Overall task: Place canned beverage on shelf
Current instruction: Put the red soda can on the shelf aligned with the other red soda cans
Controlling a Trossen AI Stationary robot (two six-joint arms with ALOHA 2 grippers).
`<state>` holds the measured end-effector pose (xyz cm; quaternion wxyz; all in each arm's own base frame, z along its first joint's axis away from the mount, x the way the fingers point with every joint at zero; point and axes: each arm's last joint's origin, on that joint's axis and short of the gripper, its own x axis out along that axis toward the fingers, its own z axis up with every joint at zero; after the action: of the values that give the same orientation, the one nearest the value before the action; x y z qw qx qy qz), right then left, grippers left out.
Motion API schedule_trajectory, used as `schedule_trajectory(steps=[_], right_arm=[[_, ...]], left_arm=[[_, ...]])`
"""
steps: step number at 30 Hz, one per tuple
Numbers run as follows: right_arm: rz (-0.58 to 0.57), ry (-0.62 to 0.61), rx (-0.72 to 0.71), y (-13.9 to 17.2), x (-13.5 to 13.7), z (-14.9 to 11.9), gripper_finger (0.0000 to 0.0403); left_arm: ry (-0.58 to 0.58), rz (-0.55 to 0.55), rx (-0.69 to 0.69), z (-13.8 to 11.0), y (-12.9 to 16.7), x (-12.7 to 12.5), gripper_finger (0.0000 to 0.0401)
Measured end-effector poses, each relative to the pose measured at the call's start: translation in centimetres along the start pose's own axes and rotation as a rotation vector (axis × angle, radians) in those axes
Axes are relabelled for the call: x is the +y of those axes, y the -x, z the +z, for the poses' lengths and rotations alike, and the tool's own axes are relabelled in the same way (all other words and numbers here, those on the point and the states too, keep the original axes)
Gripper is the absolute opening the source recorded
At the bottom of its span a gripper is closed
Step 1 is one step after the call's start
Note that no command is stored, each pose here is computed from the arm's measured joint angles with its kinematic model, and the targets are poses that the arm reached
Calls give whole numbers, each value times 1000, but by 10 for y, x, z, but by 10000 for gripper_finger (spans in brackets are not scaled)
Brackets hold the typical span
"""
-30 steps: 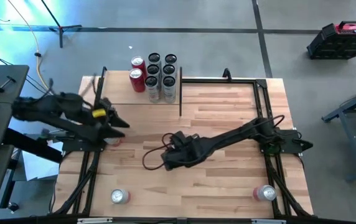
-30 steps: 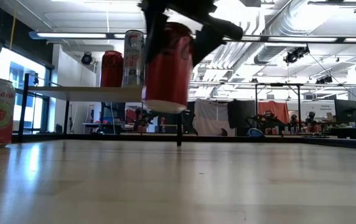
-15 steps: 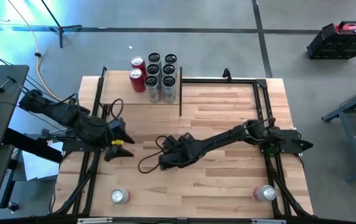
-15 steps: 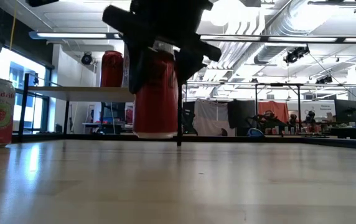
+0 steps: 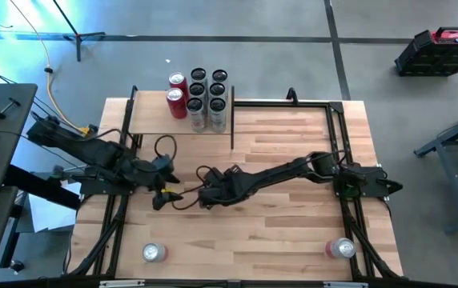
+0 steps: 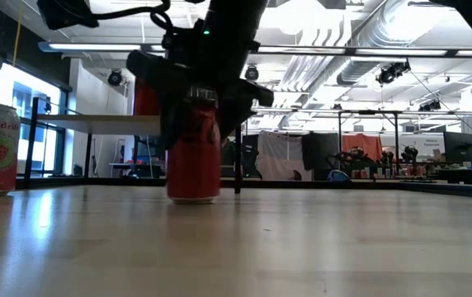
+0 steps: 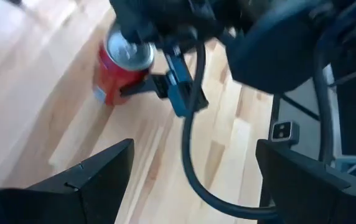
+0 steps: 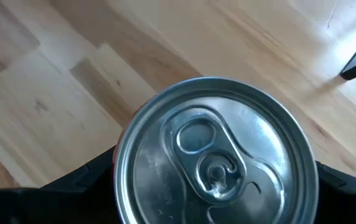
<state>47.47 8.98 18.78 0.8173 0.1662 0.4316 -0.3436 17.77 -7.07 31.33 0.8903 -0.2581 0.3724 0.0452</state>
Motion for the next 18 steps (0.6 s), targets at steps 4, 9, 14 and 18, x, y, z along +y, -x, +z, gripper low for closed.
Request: schedule_trajectory(steps=[4,9,14,18], right_arm=[[-6,-43,1,-2,0,-1,314],[14,7,38,-2,3,-3,342],[47,31,39,12,7,5,347],[50,25,45,26,6,14,348]], left_arm=[[-6,-28,75,-2,-9,-3,326],[-55,-40,96,-3,-11,-4,326],[-75,-45,91,-3,-7,-3,326],[-108,-2,68,-5,2,3,326]])
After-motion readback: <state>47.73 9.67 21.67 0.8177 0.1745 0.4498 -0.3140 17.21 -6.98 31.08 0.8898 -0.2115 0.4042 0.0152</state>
